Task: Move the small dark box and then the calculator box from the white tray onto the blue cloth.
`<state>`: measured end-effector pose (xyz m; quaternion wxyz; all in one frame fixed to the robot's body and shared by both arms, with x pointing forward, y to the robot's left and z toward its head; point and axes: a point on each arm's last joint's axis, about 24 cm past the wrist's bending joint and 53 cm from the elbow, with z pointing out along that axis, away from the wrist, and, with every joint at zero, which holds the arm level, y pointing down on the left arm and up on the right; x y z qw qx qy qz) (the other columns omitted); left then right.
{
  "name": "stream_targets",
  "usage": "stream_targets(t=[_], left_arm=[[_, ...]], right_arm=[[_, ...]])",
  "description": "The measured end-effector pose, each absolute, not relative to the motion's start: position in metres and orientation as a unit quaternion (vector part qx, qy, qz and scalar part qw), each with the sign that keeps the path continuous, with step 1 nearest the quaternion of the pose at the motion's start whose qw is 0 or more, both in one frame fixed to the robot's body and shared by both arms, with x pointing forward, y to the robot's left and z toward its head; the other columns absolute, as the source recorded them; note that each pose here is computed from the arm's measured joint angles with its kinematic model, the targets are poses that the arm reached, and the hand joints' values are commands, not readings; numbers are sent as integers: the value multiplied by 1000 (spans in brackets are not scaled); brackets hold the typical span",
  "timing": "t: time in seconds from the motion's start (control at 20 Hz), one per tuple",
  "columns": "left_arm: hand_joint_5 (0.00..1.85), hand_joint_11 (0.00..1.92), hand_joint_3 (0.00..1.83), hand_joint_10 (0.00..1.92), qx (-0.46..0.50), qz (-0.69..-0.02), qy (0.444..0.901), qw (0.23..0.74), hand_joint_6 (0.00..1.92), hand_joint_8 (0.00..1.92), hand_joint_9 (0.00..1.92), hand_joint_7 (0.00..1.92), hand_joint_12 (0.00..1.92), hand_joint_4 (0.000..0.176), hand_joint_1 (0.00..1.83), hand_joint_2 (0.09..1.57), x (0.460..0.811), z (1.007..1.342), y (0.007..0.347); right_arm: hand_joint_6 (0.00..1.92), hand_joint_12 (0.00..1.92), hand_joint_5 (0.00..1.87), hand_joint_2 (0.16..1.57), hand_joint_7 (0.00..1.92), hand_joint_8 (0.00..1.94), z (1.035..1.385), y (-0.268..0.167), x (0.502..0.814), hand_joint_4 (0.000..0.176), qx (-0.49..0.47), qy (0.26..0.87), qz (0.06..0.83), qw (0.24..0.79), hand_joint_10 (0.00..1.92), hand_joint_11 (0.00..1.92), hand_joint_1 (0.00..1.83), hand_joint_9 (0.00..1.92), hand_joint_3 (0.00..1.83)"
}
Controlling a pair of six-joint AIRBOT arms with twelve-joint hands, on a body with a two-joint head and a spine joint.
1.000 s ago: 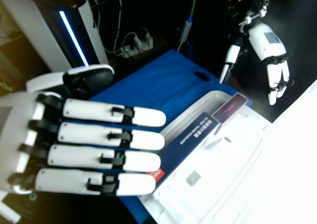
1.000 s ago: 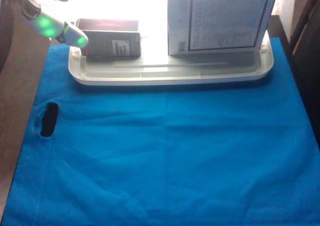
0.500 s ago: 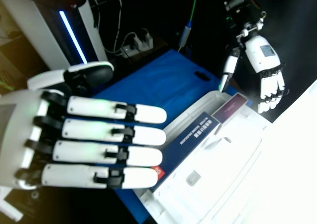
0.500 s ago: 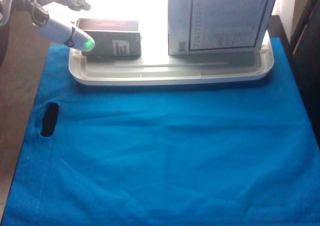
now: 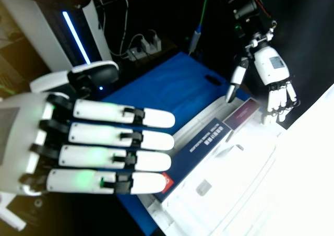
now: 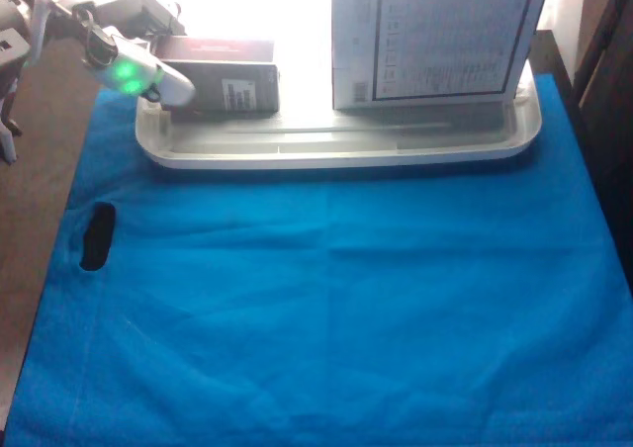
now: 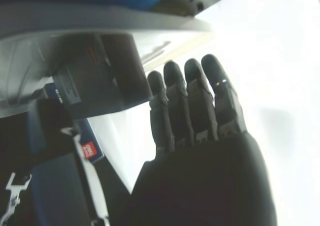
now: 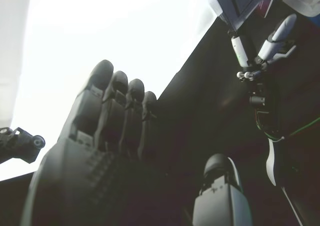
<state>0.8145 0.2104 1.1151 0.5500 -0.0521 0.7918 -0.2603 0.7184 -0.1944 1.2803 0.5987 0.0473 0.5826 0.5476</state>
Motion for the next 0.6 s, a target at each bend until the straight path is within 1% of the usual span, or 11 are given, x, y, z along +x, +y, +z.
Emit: stream_targets(t=[0.05,0.1,0.15,0.2,0.25,0.3,0.4,0.45,0.5,0.55,0.6], left_arm=[[821,503,0,101,-56,-262,790,551,1204,1223,977,831,1106,25,1166,1195,815,1116,212],[812,472,0,119,-59,-263,790,551,1131,1313,988,843,1243,0,1178,1197,816,1116,213],[826,423,0,442,-59,-263,790,551,1064,1394,881,824,1407,0,1188,1202,816,1117,213],[837,387,0,744,-61,-266,788,551,1042,1439,747,799,1479,0,1189,1207,816,1118,212],[856,317,1,871,-64,-270,786,552,1017,1445,654,792,1505,0,1190,1201,816,1119,212],[860,251,0,984,-67,-276,782,555,1014,1506,547,748,1585,0,1186,1213,816,1123,213],[889,201,0,1256,-72,-282,776,560,932,1521,463,761,1753,0,1207,1204,815,1131,219],[889,201,0,1256,-72,-286,773,563,932,1521,463,761,1753,0,1207,1204,812,1137,221],[914,181,0,1122,-70,-293,766,568,954,1478,468,747,1664,0,1193,1198,809,1148,223],[935,287,0,852,-67,-304,757,574,1028,1421,561,708,1455,0,1186,1200,805,1160,224],[967,414,0,608,-63,-314,748,581,1045,1326,693,727,1265,0,1197,1184,801,1171,225]], right_arm=[[1,251,411,1031,414,0,1280,-195,718,1,47,583,547,599,2,245,91,357,0],[7,239,426,1035,424,4,1280,-194,718,0,47,583,548,599,4,252,109,360,0],[1,246,373,1040,435,7,1280,-194,718,0,47,583,548,598,10,273,133,376,0],[0,240,348,1016,443,9,1280,-192,718,11,48,582,549,597,4,260,124,365,0],[2,230,368,990,475,7,1279,-192,718,5,47,583,549,597,3,269,127,371,0],[3,227,376,992,475,3,1276,-191,718,0,46,585,549,595,0,274,105,363,1],[0,214,325,1008,434,0,1274,-191,718,0,47,588,547,594,2,272,103,355,7],[0,214,325,1008,434,0,1275,-191,718,0,47,587,547,594,2,272,103,355,7],[0,209,319,1011,406,0,1275,-192,718,0,48,587,548,595,5,269,125,365,6],[0,212,273,1002,409,3,1275,-191,718,0,48,587,548,594,14,285,128,388,1],[0,216,257,987,426,9,1274,-190,718,0,48,587,549,593,17,297,131,400,0]])
